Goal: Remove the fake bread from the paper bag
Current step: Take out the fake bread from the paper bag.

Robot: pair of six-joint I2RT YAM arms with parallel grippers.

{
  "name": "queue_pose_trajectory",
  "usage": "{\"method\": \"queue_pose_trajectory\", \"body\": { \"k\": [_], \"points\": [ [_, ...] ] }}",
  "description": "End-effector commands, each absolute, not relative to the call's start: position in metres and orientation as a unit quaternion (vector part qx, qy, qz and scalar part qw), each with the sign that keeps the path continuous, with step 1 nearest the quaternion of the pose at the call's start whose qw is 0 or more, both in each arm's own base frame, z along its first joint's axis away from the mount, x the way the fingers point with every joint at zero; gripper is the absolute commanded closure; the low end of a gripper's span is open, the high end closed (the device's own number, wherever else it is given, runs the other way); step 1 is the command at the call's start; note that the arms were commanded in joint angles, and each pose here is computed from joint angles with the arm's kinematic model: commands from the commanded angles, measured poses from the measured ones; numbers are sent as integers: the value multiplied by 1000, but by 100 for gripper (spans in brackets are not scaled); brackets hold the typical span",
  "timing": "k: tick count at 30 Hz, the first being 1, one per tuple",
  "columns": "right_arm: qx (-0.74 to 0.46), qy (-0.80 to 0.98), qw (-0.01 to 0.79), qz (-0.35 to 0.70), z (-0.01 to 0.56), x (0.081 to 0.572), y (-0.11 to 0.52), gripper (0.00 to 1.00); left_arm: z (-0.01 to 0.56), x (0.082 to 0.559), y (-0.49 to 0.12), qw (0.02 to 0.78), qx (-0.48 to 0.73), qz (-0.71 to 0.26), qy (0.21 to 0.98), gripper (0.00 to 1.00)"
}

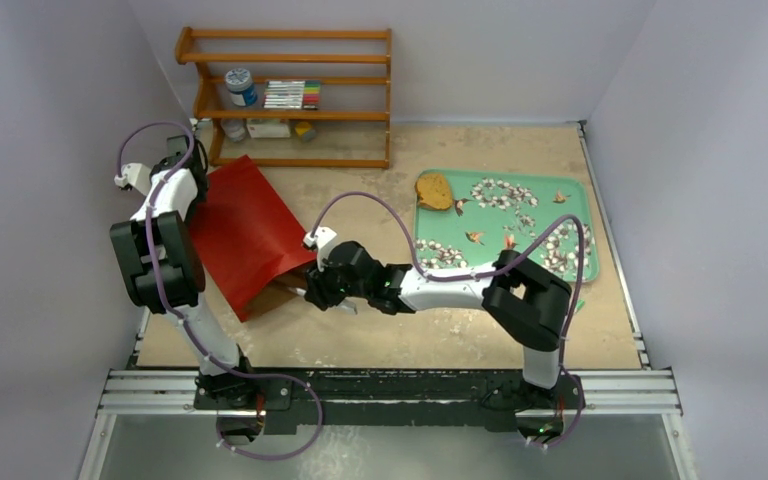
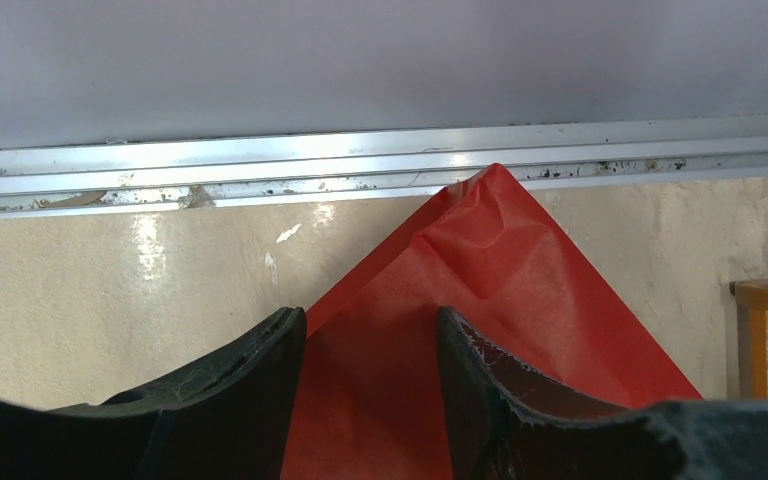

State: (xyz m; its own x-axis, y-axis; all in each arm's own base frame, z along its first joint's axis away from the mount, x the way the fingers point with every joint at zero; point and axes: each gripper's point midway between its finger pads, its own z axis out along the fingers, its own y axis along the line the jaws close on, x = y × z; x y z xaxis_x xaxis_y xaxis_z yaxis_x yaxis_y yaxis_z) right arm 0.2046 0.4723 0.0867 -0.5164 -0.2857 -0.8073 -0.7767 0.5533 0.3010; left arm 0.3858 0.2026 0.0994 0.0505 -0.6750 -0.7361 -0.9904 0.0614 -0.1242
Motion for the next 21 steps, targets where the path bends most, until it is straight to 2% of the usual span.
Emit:
{"method": "queue_pose_trajectory", "body": {
  "k": [1,21],
  "points": [
    [-298,787,399,364,120,218,494,56,126,395,205,362,-644,212,640,49],
    [-270,817,379,341,91,240,533,51,118,392,191,354,-644,178,654,50]
  ]
}}
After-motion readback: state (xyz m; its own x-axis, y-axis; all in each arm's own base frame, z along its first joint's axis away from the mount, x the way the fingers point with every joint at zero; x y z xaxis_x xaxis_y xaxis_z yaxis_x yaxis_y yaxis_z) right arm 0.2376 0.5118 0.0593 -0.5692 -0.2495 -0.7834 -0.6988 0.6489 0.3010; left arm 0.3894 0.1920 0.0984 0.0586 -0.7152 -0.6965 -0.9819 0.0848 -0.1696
